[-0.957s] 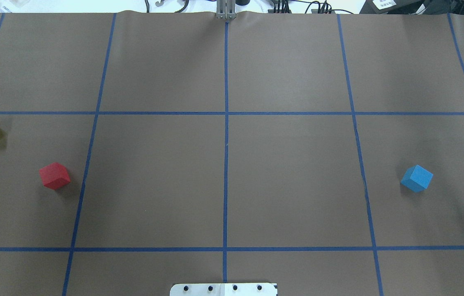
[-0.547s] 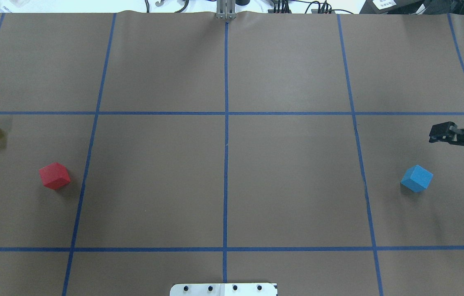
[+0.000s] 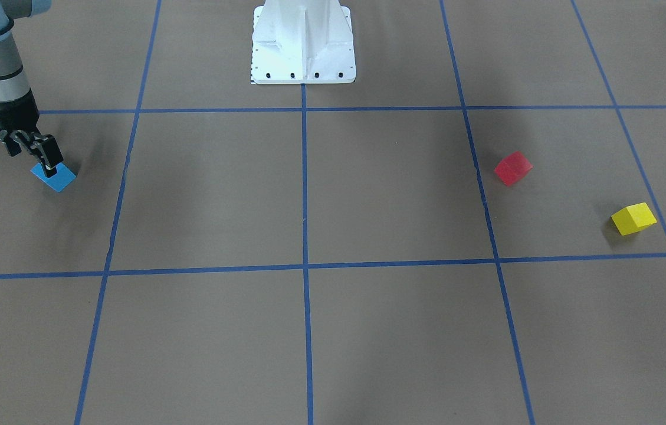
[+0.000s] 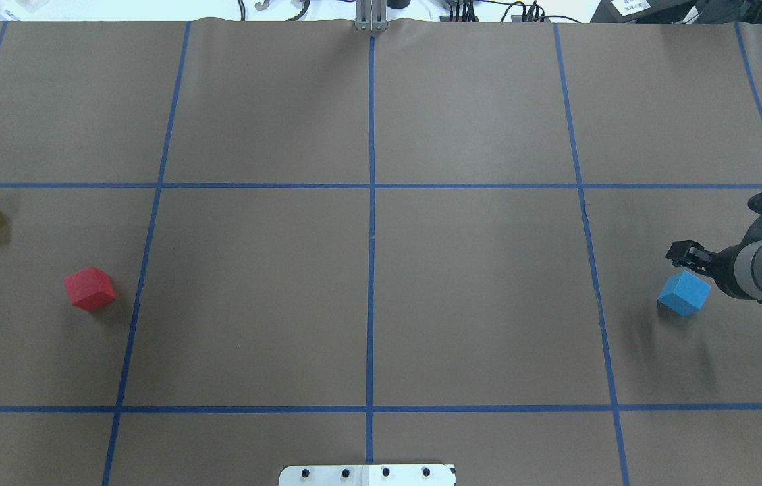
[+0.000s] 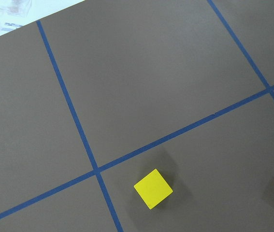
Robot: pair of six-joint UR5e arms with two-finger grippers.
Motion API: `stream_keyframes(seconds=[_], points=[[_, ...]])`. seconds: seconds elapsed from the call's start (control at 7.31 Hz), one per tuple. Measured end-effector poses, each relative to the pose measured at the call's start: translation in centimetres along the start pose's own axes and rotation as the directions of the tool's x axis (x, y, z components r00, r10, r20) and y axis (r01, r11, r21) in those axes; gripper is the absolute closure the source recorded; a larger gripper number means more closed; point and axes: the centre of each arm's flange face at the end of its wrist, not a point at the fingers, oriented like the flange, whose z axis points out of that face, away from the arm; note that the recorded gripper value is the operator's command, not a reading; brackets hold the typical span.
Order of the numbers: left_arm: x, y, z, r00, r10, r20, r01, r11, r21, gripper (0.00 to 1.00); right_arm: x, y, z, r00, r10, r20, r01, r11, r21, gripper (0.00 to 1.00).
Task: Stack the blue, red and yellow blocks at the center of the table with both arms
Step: 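Lower the right gripper onto the blue cube and grasp it, then carry the blue cube with the right gripper to the table center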
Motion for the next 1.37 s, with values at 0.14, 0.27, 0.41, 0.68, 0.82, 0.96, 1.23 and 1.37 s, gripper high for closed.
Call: stream_keyframes(seconds=[0.14, 0.27, 0.41, 0.68, 0.82, 0.96, 1.23, 1.37], points=[[0.0, 0.0, 0.0, 1.000, 0.001, 0.000, -0.001, 1.000, 0.000, 0.00, 0.1, 0.9, 1.0, 1.000, 0.011, -0.014, -0.011, 1.000, 0.016, 0.02], [0.1, 0.0, -0.1, 1.000, 0.002, 0.000, -0.002, 1.000, 0.001, 0.00, 0.2, 1.8, 2.0, 0.999, 0.018, -0.030, -0.017, 0.999, 0.028, 0.02], [0.1, 0.0, -0.1, 1.000, 0.003, 0.000, -0.003, 1.000, 0.002, 0.00, 0.4, 2.5, 2.9, 0.999, 0.020, -0.043, -0.019, 0.999, 0.040, 0.02], [0.1, 0.0, -0.1, 1.000, 0.003, 0.000, -0.003, 1.000, 0.002, 0.00, 0.6, 3.7, 3.9, 0.998, 0.018, -0.056, -0.015, 0.998, 0.053, 0.80], [0.1, 0.0, -0.1, 1.000, 0.004, 0.000, -0.004, 1.000, 0.002, 0.00, 0.5, 4.0, 4.1, 0.998, 0.019, -0.057, -0.016, 0.998, 0.061, 1.00], [0.2, 0.0, -0.2, 1.000, 0.004, 0.000, -0.004, 1.000, 0.003, 0.00, 0.3, 4.3, 4.2, 0.998, 0.023, -0.054, -0.019, 0.998, 0.067, 1.00], [0.2, 0.0, -0.2, 1.000, 0.004, 0.000, -0.004, 1.000, 0.003, 0.00, -0.2, 4.6, 3.8, 0.999, 0.014, -0.041, -0.011, 0.997, 0.071, 1.00], [0.1, 0.1, -0.1, 1.000, 0.003, 0.000, -0.003, 1.000, 0.002, 0.00, -0.8, 4.7, 2.8, 1.000, -0.012, -0.023, 0.014, 0.998, 0.065, 1.00]])
